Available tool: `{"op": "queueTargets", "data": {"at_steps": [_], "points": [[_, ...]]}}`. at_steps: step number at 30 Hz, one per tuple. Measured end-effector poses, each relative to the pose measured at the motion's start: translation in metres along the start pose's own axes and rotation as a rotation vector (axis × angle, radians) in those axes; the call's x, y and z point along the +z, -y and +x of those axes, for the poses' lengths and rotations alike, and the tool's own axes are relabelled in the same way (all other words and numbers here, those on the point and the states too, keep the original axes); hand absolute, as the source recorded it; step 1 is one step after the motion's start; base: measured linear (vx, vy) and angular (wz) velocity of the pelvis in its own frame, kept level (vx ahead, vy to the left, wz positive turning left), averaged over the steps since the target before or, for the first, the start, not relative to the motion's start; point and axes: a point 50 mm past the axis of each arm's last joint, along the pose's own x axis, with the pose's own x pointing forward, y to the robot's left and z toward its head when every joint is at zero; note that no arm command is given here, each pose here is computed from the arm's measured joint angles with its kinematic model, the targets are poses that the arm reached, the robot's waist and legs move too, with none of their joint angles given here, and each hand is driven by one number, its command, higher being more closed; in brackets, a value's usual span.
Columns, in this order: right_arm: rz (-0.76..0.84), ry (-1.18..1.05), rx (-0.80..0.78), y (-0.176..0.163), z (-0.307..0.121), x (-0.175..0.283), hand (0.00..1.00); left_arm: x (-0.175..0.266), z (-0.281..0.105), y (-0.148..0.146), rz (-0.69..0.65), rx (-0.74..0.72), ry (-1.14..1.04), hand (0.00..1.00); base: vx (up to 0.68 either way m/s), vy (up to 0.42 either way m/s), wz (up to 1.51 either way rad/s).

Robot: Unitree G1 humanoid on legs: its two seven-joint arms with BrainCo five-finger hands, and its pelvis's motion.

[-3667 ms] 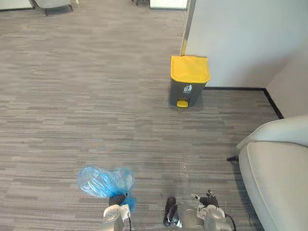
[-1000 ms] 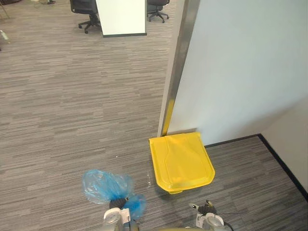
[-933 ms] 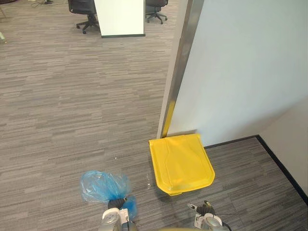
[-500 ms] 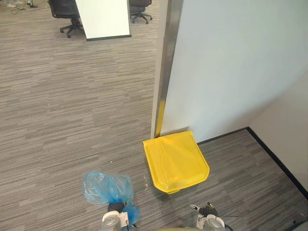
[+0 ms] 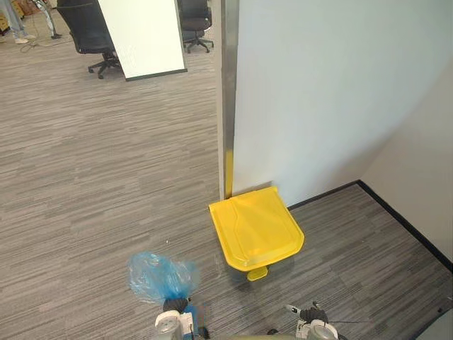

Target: Gather rubbish on tea table into small bin, then transfer packed bag to large trash can.

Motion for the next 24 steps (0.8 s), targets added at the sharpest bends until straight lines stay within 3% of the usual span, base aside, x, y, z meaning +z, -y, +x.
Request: {"op": "queueTargets", "data": {"at_steps": [16,24], "points": [[-0.018,0.064,0.022,-0.011,0.002,0.021,0.00,0.017,0.005,-0.004,0.011,0.008,0.041,1.00,0.11,0.035,-0.03],[0.026,0.092,-0.022,-0.004,0.006,0.037,0.00,0.027,0.006,0.012,-0.036,-0.021,0.062,1.00,0.33,-0.086,0.21]]}}
